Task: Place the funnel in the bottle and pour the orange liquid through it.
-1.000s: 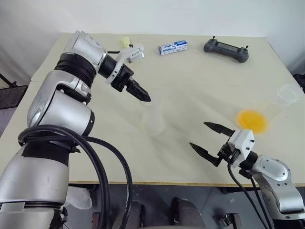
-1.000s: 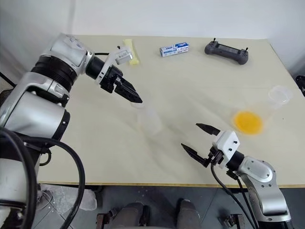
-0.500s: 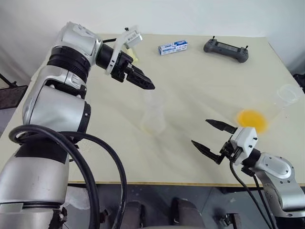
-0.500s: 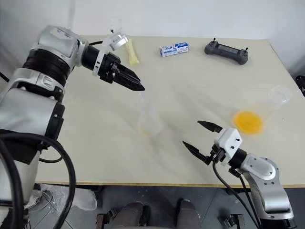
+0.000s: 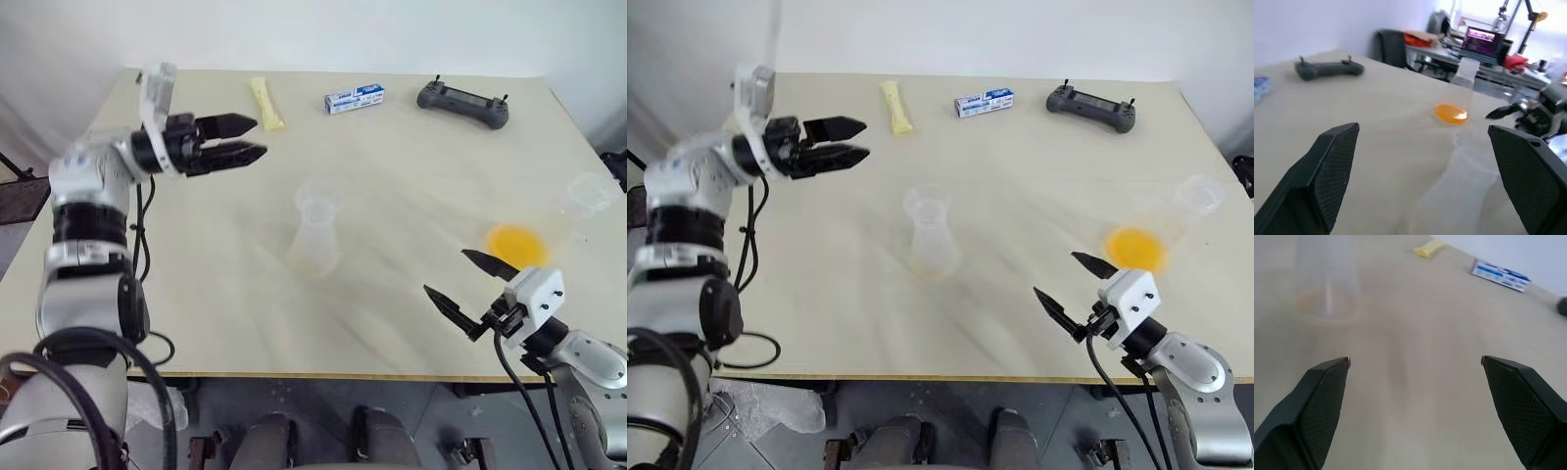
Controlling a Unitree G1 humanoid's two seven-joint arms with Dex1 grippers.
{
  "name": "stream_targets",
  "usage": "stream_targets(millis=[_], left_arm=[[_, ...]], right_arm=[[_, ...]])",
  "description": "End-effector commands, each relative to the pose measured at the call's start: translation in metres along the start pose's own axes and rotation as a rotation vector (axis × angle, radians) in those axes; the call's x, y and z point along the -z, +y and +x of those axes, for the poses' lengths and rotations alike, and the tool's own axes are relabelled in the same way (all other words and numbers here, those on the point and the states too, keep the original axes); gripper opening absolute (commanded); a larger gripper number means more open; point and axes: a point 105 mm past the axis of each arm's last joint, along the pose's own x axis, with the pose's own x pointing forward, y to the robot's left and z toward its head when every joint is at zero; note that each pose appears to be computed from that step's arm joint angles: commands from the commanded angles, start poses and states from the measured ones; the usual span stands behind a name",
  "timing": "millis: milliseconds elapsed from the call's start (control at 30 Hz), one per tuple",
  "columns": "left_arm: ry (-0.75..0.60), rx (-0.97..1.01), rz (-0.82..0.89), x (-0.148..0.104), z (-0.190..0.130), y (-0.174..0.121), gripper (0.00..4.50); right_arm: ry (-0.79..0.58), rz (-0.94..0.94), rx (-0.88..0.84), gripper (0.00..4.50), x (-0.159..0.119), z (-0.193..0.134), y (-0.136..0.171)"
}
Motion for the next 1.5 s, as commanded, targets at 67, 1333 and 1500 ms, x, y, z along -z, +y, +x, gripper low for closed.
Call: stream_targets(millis=[67, 1333, 1500], left_arm=[[-0.06, 0.021, 0.155, 0.006, -0.017, -0.02, 4.48], [-0.055, -0.051, 0.141, 0.075, -0.018, -0.074, 4.48], [-0.059, -0.071, 0.139, 0.077, -0.02, -0.08, 4.48]], right_arm=[[-0.018, -0.005, 0.115, 4.5, -0.009, -0.012, -0.007], [0.002, 0.044, 0.636, 4.5, -0.012, -0.036, -0.134], [-0.017, 0.052, 0.631, 4.5, -0.019, -0.026, -0.15]])
